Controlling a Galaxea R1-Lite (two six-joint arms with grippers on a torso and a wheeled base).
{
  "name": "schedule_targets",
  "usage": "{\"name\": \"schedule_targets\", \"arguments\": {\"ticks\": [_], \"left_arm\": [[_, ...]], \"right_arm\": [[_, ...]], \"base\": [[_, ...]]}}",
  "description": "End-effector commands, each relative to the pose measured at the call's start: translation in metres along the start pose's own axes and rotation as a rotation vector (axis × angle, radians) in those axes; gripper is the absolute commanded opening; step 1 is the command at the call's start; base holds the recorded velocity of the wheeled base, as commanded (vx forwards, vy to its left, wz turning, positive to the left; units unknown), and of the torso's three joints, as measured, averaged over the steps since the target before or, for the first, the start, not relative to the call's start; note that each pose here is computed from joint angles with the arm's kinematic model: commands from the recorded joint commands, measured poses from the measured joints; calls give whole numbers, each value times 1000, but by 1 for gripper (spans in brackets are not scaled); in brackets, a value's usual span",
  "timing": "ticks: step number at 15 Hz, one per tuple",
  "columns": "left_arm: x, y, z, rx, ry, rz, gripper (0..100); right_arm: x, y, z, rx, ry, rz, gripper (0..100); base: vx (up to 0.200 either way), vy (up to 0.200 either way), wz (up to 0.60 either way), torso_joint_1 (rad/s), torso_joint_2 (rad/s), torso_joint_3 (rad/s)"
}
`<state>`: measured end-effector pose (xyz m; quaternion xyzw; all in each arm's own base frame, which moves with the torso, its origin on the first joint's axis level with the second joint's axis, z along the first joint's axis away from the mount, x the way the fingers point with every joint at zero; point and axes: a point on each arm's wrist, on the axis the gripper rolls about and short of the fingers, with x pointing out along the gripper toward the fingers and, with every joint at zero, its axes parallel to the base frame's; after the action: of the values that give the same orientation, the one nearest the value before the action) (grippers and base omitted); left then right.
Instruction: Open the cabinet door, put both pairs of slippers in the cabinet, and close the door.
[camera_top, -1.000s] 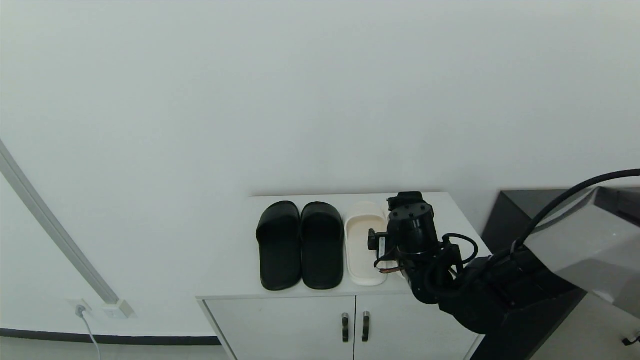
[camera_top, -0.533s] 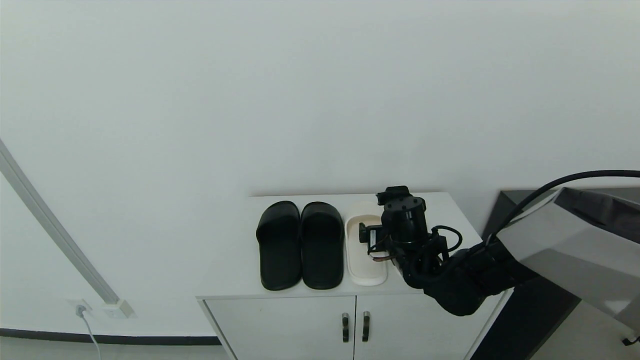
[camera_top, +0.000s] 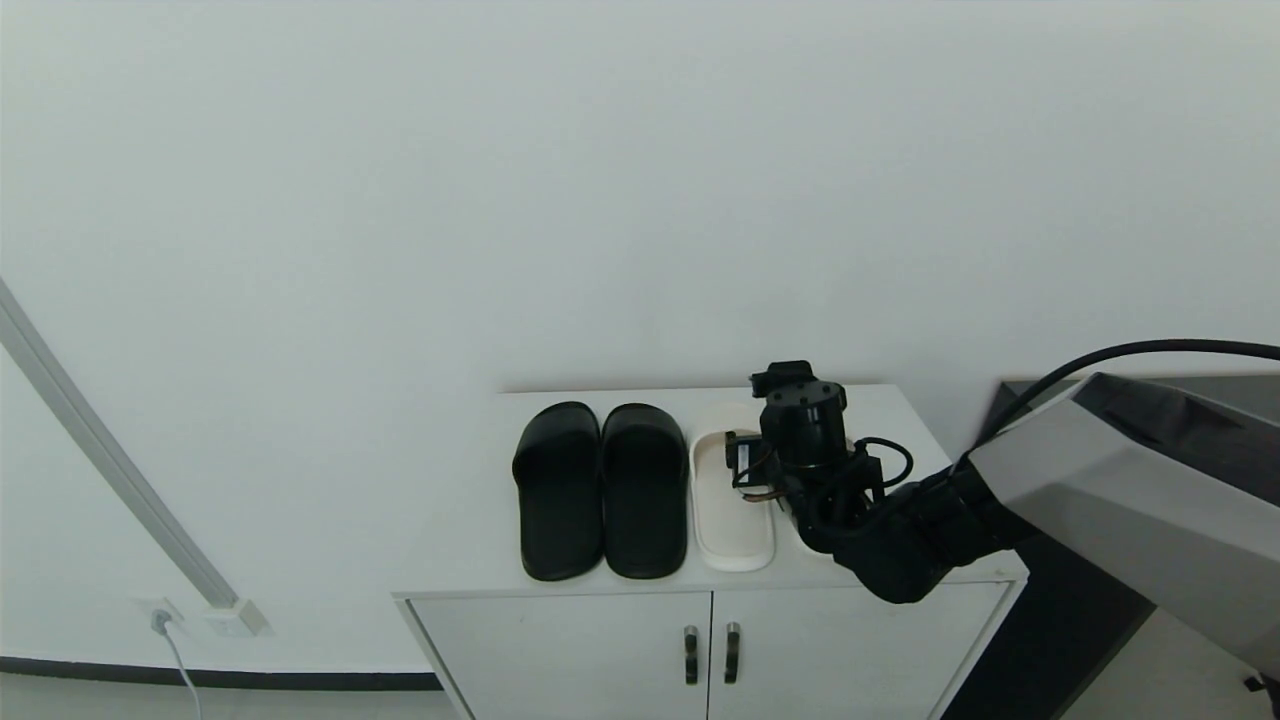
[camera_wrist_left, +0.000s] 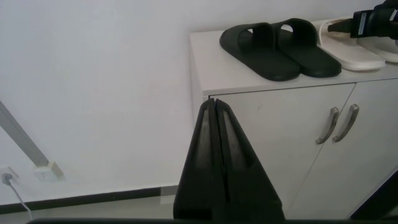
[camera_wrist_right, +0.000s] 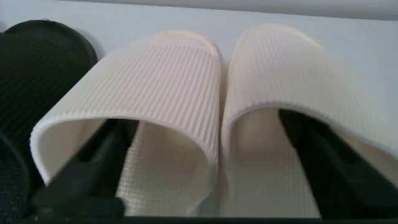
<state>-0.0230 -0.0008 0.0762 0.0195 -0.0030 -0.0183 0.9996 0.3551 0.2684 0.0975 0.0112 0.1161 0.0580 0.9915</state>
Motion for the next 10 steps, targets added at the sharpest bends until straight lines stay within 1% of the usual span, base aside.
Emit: {"name": "schedule_targets", "arguments": {"ticks": [1,7,9,10], "left_arm": [[0,0,0,-1,1,0,0],[0,0,0,-2,2,0,0],[0,0,0,-2,2,0,0],[0,0,0,-4,1,1,0]], "right_arm": [[3,-3,0,3,0,-2,0],[-1,-5,2,2,2,7,0],[-10,-8,18,8,-31,11,0],[-25,-13,36,5,-60,18,0]], "base": [[0,0,0,0,0,0],[0,0,0,0,0,0],[0,0,0,0,0,0],[0,0,0,0,0,0]]}}
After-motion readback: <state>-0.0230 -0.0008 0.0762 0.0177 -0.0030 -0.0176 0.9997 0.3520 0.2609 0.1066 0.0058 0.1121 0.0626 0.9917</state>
